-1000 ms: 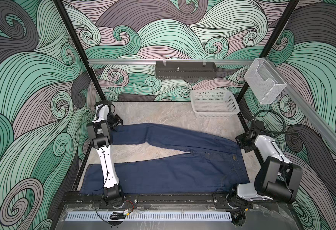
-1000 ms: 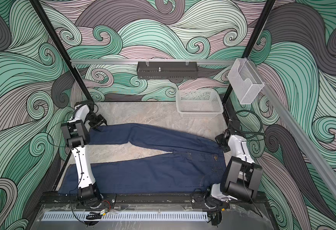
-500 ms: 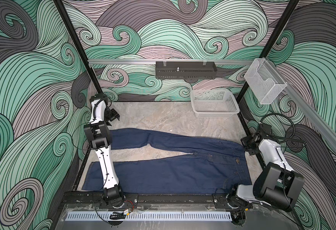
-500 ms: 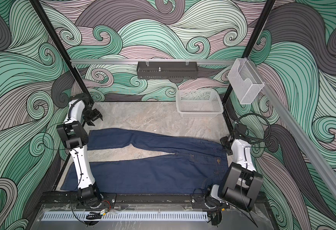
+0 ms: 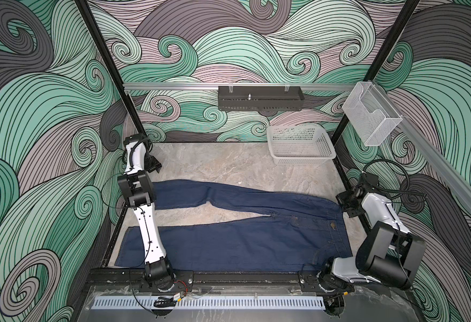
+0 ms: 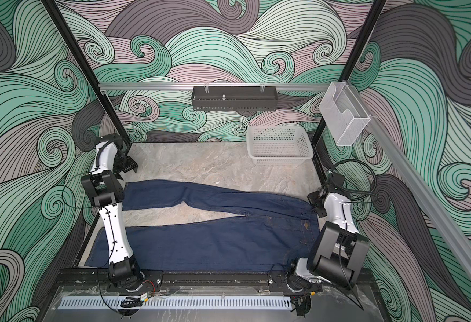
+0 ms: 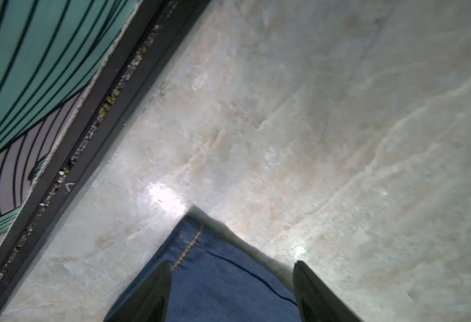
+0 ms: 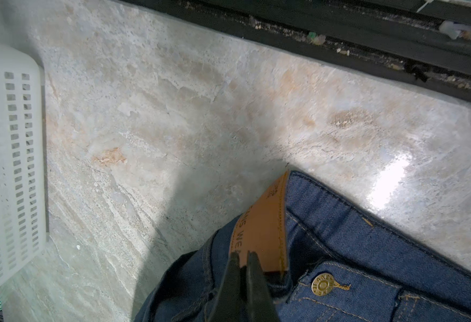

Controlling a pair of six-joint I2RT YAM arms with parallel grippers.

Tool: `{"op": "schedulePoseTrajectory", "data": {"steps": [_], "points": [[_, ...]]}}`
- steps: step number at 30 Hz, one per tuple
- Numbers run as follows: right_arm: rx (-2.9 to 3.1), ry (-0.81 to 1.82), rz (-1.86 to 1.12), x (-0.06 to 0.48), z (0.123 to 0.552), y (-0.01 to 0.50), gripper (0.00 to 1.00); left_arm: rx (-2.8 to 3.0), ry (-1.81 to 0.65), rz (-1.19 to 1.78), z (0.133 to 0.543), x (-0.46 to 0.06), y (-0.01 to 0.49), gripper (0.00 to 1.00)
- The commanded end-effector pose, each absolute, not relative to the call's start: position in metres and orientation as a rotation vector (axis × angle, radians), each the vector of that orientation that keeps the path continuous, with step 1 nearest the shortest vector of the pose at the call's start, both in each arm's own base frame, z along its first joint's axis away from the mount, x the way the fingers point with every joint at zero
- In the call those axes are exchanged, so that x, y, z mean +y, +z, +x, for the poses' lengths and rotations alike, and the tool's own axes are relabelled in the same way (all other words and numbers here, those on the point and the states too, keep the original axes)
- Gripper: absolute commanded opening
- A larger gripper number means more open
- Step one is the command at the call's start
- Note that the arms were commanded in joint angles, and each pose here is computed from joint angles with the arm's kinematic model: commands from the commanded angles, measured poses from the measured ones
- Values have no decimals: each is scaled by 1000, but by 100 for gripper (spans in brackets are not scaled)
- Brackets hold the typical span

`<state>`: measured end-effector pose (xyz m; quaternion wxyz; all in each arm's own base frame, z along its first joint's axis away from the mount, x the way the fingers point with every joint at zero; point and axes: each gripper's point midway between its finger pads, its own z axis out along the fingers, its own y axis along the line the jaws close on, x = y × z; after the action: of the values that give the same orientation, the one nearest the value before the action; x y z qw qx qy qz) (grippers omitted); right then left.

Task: Fold and stack the trousers
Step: Fold the trousers at the center of the table.

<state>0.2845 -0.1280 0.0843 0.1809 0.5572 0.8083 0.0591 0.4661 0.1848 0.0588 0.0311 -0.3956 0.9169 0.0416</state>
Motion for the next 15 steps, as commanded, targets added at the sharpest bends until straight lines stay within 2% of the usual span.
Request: {"op": "schedulePoseTrajectory", "data": {"steps": [1, 7, 15], "points": [[2299, 180, 1532, -126, 294, 90, 0, 2834, 208, -1332, 444, 204, 53, 73], [2330, 179, 1516, -120, 298, 87, 0, 2857, 138, -1414, 434, 216, 34, 71], [2346, 157, 1509, -118, 298, 83, 0, 2905, -16, -1407, 444, 188, 14, 67]]}}
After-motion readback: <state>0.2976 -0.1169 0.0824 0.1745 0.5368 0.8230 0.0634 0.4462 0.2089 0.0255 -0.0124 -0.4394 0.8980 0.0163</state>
